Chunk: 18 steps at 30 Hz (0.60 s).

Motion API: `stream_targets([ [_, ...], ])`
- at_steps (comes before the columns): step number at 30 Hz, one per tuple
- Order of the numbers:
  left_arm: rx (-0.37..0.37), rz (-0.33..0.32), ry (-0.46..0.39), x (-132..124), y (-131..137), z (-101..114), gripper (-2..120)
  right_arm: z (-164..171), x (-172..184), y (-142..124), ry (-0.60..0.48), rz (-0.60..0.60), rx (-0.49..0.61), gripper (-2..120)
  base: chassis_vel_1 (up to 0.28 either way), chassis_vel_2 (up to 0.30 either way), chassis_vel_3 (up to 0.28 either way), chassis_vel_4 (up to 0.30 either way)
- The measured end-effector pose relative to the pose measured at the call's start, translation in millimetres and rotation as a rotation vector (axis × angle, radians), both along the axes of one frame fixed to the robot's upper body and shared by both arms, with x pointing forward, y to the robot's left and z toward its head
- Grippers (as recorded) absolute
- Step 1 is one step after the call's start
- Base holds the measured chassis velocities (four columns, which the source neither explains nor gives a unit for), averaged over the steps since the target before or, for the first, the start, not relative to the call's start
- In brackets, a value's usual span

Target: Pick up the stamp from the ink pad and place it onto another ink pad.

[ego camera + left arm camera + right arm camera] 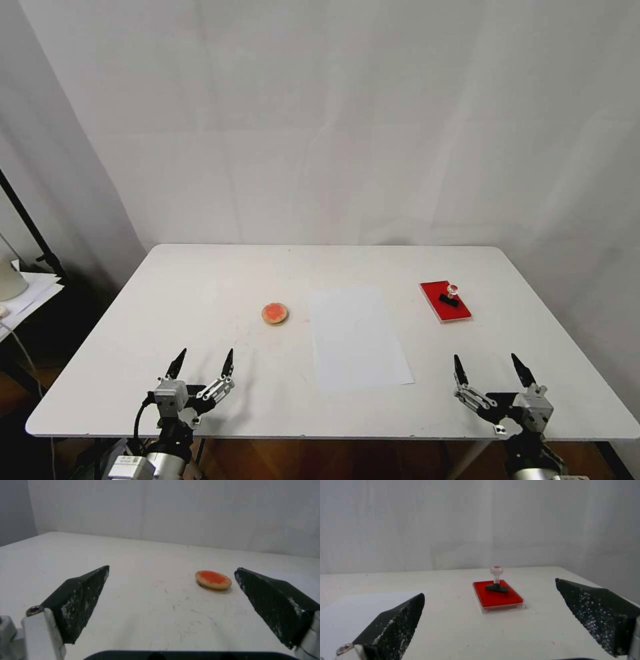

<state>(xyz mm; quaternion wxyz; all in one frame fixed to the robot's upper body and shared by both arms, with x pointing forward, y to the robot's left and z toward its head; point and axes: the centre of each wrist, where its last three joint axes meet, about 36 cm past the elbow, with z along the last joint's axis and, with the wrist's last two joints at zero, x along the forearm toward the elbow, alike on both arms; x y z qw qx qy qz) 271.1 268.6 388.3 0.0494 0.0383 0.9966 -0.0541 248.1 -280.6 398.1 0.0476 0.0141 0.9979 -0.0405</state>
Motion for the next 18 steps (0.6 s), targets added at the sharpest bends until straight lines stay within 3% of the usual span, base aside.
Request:
stream_targets([
  [12, 0.000, 0.000, 0.000, 0.0, 0.0, 0.0, 100, 4.5, 2.6, -2.2, -0.003, 0.011, 0.016, 100, 0.000, 0.000, 0.000, 0.000],
  [18, 0.000, 0.000, 0.000, 0.0, 0.0, 0.0, 100, 23.1, 26.6, -16.4, 0.009, 0.029, 0.056, 100, 0.000, 0.000, 0.000, 0.000],
])
